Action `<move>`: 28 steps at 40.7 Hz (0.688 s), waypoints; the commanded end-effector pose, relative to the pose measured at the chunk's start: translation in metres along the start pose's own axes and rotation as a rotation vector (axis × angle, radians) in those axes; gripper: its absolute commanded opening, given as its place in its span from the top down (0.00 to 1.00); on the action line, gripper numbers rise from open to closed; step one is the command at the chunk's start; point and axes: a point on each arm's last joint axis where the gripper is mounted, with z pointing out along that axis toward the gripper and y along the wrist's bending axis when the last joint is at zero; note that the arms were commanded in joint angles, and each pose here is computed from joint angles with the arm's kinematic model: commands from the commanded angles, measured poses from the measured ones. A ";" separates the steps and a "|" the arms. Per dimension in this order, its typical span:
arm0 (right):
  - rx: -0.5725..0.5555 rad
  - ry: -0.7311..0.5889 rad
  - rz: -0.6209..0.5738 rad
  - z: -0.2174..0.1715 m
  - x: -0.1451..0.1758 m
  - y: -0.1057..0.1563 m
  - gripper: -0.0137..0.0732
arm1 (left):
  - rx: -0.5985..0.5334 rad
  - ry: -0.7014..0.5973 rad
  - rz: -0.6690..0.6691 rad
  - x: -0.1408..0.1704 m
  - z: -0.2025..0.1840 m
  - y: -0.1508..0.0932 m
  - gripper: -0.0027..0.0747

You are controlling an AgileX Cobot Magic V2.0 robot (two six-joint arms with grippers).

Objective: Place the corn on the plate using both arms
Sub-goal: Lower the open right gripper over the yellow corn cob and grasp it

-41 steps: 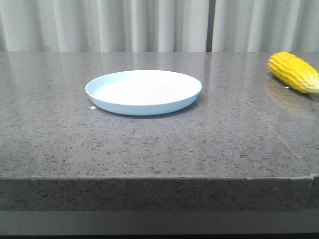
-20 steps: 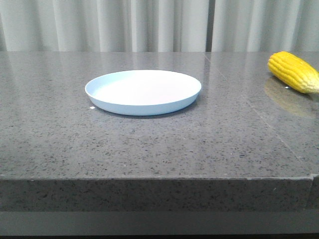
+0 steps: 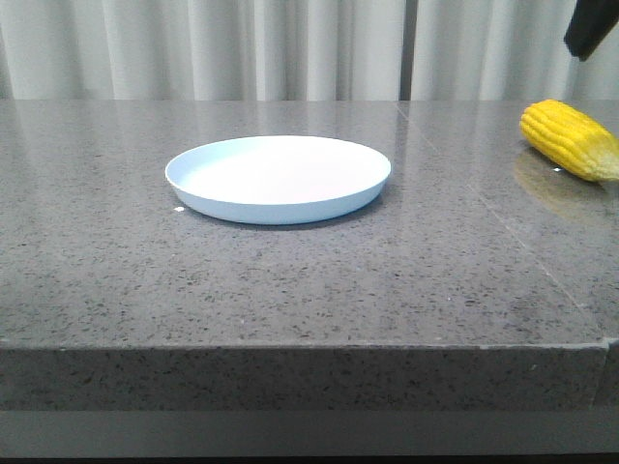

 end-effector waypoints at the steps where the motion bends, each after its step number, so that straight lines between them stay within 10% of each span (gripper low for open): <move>1: 0.021 -0.077 0.015 -0.003 -0.025 -0.004 0.10 | 0.002 -0.089 -0.010 -0.012 -0.006 0.000 0.56; 28: 0.062 0.084 0.010 0.095 -0.044 -0.015 0.19 | 0.002 -0.089 -0.010 -0.012 -0.006 0.000 0.77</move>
